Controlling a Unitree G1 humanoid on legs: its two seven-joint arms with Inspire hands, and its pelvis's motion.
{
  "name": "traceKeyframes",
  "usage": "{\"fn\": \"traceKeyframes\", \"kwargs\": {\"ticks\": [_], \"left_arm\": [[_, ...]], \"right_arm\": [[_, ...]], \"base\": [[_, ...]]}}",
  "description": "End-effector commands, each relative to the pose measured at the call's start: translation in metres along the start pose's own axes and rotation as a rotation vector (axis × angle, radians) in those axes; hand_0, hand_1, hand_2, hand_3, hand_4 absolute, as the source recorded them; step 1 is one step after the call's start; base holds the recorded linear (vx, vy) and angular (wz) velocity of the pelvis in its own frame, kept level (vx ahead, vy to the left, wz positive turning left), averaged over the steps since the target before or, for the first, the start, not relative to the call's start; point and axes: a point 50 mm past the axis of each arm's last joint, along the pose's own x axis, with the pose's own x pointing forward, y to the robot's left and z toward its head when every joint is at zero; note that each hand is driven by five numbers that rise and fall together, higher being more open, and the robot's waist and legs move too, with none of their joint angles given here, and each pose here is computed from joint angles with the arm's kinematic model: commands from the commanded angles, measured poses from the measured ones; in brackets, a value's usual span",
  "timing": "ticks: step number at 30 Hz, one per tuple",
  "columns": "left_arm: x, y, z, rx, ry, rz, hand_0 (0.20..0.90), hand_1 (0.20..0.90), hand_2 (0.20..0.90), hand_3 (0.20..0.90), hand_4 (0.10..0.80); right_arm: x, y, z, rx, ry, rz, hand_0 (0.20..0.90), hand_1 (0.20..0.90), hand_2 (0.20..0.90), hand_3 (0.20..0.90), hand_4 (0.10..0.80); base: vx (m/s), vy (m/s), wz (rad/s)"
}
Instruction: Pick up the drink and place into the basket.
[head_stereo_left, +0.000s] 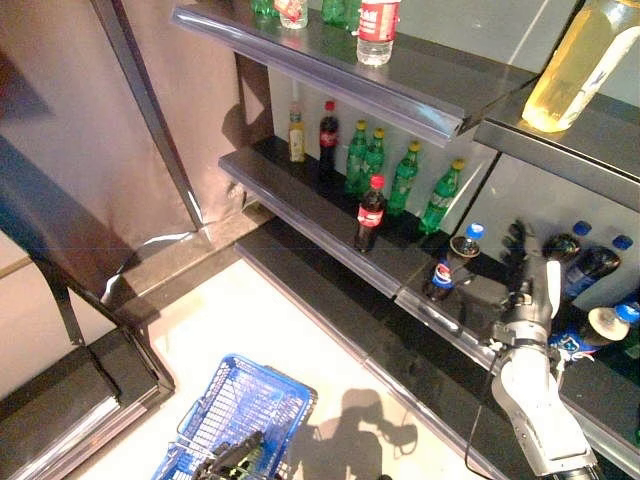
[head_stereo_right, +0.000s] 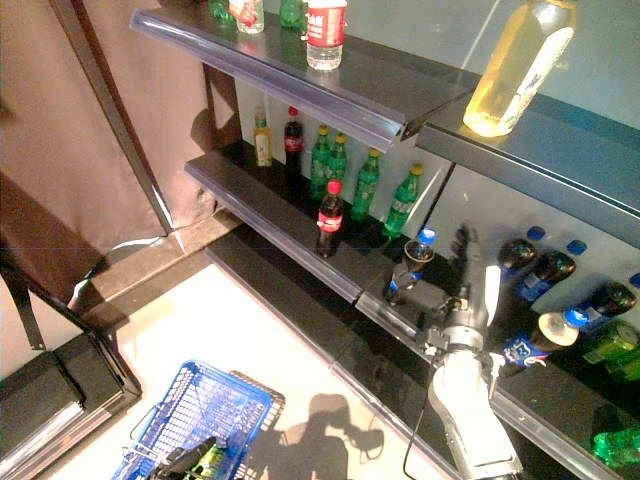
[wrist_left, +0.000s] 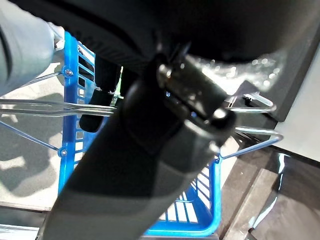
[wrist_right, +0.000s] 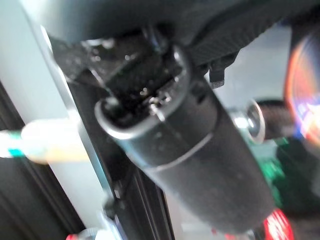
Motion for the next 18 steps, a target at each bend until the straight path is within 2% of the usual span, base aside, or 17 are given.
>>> {"fn": "traceKeyframes", "kwargs": {"ticks": [1, 10, 18], "left_arm": [[-0.009, 0.027, -0.019, 0.096, 0.032, 0.042, 0.3, 0.3, 0.3, 0.2, 0.1], [-0.009, 0.016, -0.02, 0.142, 0.039, -0.002, 0.3, 0.3, 0.3, 0.2, 0.1], [0.001, -0.026, 0.014, 0.136, -0.05, -0.107, 0.3, 0.3, 0.3, 0.2, 0.1]], "right_arm": [[0.017, -0.013, 0.074, 0.119, -0.378, -0.13, 0.9, 0.9, 0.9, 0.9, 0.8], [0.02, -0.01, 0.066, 0.141, -0.334, -0.176, 0.9, 0.9, 0.9, 0.9, 0.8], [0.044, 0.017, 0.097, 0.263, -0.425, -0.213, 0.9, 0.9, 0.9, 0.9, 0.8]], "base": [[0.045, 0.028, -0.05], [0.038, 0.046, 0.04], [-0.19, 0.043, 0.05]]}}
